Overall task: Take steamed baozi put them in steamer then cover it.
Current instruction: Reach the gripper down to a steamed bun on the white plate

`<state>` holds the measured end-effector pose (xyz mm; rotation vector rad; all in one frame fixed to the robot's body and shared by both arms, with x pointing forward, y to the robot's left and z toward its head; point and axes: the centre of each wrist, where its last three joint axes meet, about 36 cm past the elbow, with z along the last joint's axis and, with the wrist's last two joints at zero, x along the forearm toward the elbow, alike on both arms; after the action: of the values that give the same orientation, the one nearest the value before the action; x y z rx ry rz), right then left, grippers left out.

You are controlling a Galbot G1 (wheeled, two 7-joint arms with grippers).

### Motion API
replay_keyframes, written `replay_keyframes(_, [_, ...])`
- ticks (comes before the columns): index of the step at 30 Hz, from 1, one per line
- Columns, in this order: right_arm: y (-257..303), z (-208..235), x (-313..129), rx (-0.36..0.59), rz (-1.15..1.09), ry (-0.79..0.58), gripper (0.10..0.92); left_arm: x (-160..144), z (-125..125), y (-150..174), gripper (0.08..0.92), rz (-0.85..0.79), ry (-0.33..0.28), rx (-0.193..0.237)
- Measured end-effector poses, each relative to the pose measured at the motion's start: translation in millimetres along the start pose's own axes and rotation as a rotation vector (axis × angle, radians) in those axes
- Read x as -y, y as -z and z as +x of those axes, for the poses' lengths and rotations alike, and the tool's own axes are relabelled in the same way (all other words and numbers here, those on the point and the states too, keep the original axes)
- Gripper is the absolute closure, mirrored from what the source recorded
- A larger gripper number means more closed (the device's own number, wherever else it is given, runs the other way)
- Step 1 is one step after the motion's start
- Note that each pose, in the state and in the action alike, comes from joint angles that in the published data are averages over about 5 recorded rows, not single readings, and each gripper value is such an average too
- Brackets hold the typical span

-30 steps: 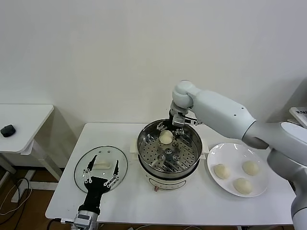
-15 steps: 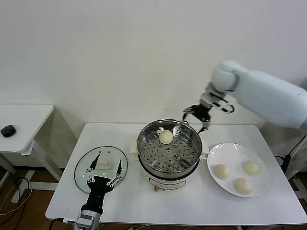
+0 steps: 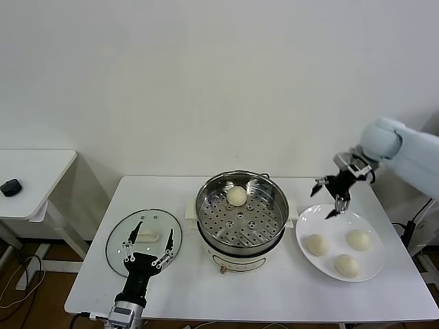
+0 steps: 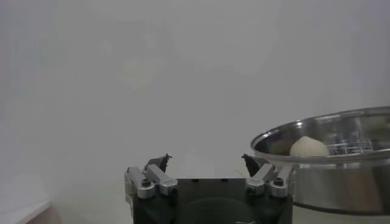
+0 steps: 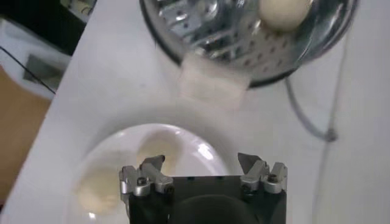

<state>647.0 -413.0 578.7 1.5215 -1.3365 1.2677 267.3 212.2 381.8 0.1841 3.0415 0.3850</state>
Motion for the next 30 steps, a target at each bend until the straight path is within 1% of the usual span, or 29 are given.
replay_keyframes(7, [-16.3, -38.5, -15.5, 0.001, -0.062, 0.006, 0.200, 0.4, 0.1, -0.5, 0.177, 0.001, 0.005, -0.003])
replay_keyframes(15, [-25.7, -72.8, -27.6, 0.001, -0.097, 0.017, 0.200, 0.8, 0.8, -2.0, 0.177, 0.001, 0.008, -0.007])
replay_keyframes(24, [-29.3, -101.8, -36.2, -0.003, -0.117, 0.016, 0.200, 0.2, 1.0, -2.9, 0.177, 0.000, 0.012, -0.009])
replay_keyframes(30, [-29.5, -110.6, -37.5, -0.011, -0.119, 0.006, 0.212, -2.0, 0.6, -1.7, 0.177, -0.004, 0.019, -0.004])
